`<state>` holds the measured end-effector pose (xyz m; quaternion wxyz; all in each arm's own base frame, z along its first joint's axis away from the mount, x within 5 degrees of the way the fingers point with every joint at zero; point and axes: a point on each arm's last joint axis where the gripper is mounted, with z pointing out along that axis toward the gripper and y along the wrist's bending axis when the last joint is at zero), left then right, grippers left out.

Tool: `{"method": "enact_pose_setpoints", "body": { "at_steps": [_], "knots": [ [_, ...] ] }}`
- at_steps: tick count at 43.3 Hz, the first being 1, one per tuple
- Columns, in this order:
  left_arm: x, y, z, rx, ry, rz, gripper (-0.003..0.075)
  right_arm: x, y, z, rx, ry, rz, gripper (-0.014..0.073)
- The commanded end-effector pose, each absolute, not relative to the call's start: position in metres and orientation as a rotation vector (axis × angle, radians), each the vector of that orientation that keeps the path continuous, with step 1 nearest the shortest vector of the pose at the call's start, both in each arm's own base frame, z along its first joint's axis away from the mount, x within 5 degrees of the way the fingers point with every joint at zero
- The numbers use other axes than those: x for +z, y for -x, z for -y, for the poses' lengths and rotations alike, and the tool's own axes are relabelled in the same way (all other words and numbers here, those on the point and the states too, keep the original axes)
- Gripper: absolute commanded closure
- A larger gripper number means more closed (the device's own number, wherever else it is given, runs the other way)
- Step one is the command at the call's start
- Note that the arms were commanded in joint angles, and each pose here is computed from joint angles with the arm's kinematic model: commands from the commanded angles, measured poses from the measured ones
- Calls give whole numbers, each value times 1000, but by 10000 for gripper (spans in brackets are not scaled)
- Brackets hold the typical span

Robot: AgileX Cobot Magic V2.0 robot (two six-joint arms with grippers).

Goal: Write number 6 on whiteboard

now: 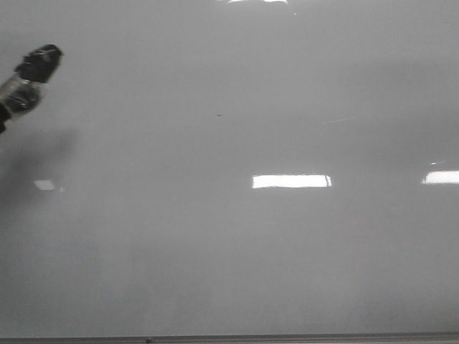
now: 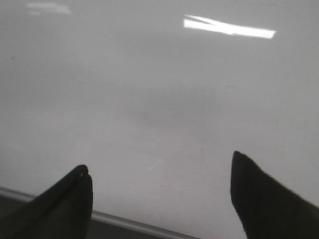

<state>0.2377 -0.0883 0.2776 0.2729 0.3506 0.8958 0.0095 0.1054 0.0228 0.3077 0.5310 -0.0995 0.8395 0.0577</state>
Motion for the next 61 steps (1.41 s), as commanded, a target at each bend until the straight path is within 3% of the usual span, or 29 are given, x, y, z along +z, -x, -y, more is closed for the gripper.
{"method": "enact_pose_setpoints", "body": {
  "at_steps": [1, 7, 18, 27, 41, 44, 57, 61],
  "knots": [
    [300, -222, 117, 46, -1273, -2213, 741, 324, -118, -37, 166, 399, -1966, 3],
    [301, -200, 152, 57, -1576, -2010, 741, 324, -129, -68, 263, 673, -2011, 3],
    [304, -171, 190, 41, -1758, -1769, 741, 331, -135, -133, 393, 1076, -1880, 3],
    [307, -157, 207, -9, -1785, -1647, 741, 334, -146, -172, 438, 1152, -1811, 3],
    [311, -154, 214, -74, -1737, -1619, 741, 336, -154, -192, 452, 1190, -1809, 21],
    [311, -155, 215, -77, -1729, -1611, 741, 335, -154, -192, 451, 1199, -1820, 87],
    [312, -155, 215, -84, -1714, -1612, 740, 331, -152, -190, 449, 1228, -1854, 562],
    [313, -155, 216, -97, -1692, -1623, 738, 332, -153, -191, 449, 1219, -1844, 659]
  ]
}}
